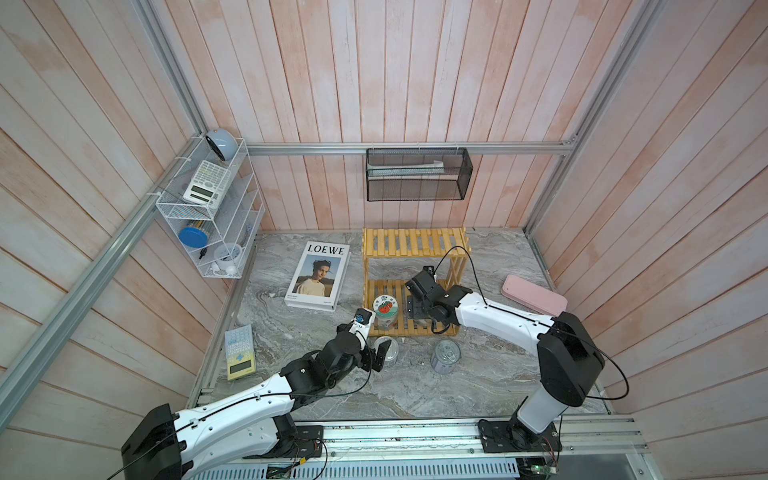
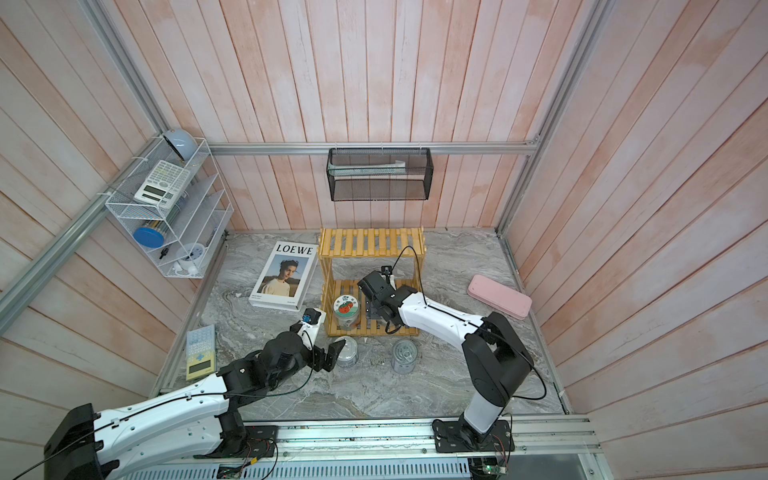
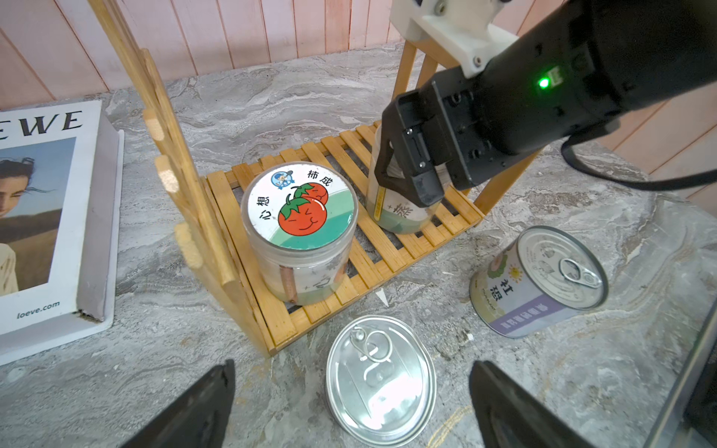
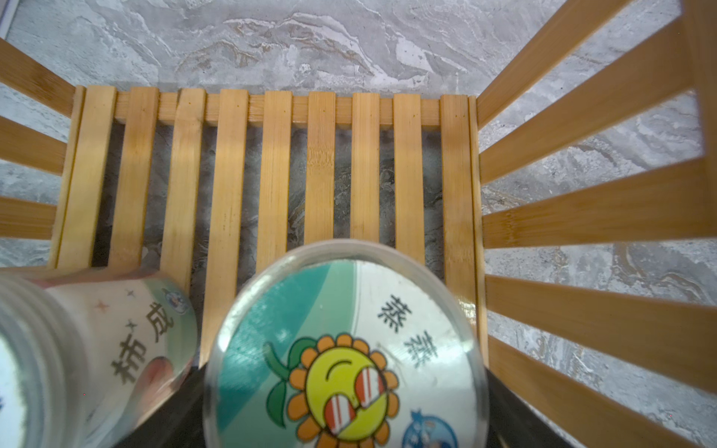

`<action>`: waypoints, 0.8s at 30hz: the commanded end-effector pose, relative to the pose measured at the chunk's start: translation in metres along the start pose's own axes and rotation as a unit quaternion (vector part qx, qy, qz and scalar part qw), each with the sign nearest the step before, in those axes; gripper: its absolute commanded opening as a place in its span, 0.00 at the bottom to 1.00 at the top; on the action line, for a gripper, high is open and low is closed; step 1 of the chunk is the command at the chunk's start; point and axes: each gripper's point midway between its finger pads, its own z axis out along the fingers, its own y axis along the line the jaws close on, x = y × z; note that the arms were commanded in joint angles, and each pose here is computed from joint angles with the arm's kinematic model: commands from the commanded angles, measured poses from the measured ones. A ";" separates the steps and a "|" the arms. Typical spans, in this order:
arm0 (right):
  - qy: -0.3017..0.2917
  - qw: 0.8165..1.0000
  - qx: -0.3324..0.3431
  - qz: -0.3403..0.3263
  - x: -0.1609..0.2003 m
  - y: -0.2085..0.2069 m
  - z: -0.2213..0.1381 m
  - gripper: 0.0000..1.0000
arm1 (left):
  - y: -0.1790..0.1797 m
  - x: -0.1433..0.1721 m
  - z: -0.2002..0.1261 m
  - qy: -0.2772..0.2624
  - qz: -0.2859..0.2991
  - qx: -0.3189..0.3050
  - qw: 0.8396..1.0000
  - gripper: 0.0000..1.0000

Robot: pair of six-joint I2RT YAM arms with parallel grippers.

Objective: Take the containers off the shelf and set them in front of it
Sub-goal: 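Pick up a container from the shelf.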

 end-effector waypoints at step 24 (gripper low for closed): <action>-0.062 0.991 -0.111 -0.031 0.006 -0.018 -0.144 0.43 | 0.003 -0.021 0.006 -0.007 -0.009 -0.014 1.000 1.00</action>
